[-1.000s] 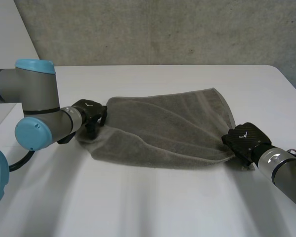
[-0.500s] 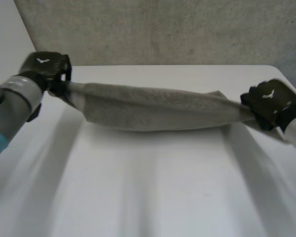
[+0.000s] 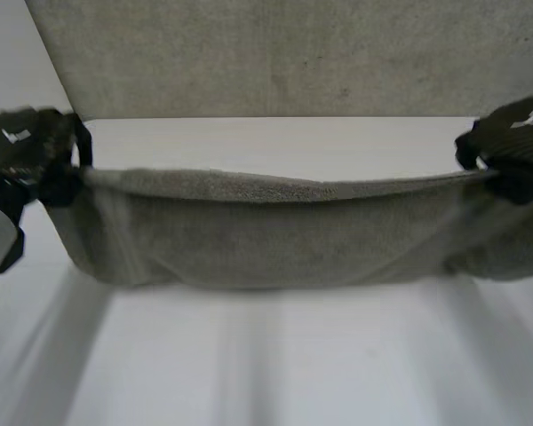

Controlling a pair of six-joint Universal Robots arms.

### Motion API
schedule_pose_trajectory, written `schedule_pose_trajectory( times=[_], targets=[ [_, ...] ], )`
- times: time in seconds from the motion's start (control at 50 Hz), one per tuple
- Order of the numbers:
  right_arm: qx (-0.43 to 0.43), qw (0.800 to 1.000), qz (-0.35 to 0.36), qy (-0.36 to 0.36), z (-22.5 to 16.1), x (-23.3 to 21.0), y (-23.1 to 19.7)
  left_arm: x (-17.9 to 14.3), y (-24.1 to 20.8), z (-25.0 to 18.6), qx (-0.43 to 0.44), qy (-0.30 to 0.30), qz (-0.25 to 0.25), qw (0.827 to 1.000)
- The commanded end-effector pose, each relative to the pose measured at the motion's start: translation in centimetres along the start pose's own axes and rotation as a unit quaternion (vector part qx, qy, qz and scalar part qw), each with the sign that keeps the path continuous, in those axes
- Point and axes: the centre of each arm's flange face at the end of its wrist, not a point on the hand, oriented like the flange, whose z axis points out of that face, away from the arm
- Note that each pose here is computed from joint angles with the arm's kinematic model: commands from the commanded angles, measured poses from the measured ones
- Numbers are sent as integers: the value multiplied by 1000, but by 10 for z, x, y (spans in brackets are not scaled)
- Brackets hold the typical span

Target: Fold the laundry

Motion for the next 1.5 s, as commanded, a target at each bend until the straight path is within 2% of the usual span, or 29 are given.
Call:
schedule_pose_trajectory(
  times=[0.02,0.12,0.16,0.18,0.2,0.22,0.24,0.26,0.28,0.3,0.32,0.34,0.36,0.4,0.42,0.44,0.48,0.54,0.58,0.7,0.74,0.82,0.88,0.92,0.98,1.04,1.16,1.38,1.5],
  targets=[
    [-64,996,-45,-47,43,-13,31,2,39,37,-35,6,-2,999],
    [-60,994,-97,-3,76,-10,10,-7,18,80,18,-5,2,1000],
    [25,987,-124,97,91,15,-35,-12,-23,103,92,-10,5,996],
    [25,987,-124,97,91,15,-35,-12,-23,103,93,-11,5,996],
    [90,976,-122,155,92,33,-61,-15,-49,111,142,-19,0,990],
    [155,959,-106,213,89,54,-84,-15,-50,111,142,-19,0,990],
    [156,959,-106,214,89,54,-84,-19,-74,117,193,-29,-15,981],
    [210,942,-77,248,85,67,-99,-24,-96,121,241,-41,-36,969],
    [211,942,-77,248,85,67,-99,-24,-96,121,242,-41,-36,969],
    [259,927,-45,269,78,77,-112,-29,-111,123,278,-51,-62,957],
    [259,926,-44,269,78,77,-112,-35,-121,123,304,-60,-85,947],
    [291,918,-11,270,68,81,-121,-35,-121,123,304,-60,-85,947],
    [293,923,21,249,66,78,-118,-38,-123,124,315,-64,-105,941],
    [278,931,35,235,69,74,-110,-39,-121,124,316,-66,-117,939],
    [258,941,39,218,72,67,-101,-38,-115,125,307,-64,-126,941],
    [258,941,39,218,72,67,-101,-37,-104,127,292,-65,-129,945],
    [205,964,41,167,80,46,-79,-35,-90,128,272,-65,-131,951],
    [179,973,37,137,84,34,-67,-31,-52,126,221,-65,-133,964],
    [133,987,27,81,91,8,-40,-28,-32,124,194,-64,-136,969],
    [44,999,31,-2,104,-47,22,-15,45,111,101,-49,-141,984],
    [24,999,26,-20,105,-62,38,-13,85,100,54,-51,-143,987],
    [-29,998,-4,-61,111,-102,87,-5,119,87,8,-46,-143,989],
    [-42,996,-19,-71,110,-113,99,-3,143,75,-33,-48,-129,990],
    [-55,994,-43,-84,108,-123,111,-2,156,64,-65,-49,-94,992],
    [-60,994,-46,-82,105,-122,112,-2,160,58,-79,-49,-72,993],
    [-56,995,-46,-72,100,-116,107,-7,156,43,-104,-51,-8,993],
    [-44,996,-51,-63,92,-113,99,-8,139,32,-99,-42,38,993],
    [-50,996,-46,-59,90,-115,108,-6,110,45,-44,-2,61,997],
    [-54,996,-43,-61,88,-117,112,-5,114,52,-60,9,68,996]
  ],
)
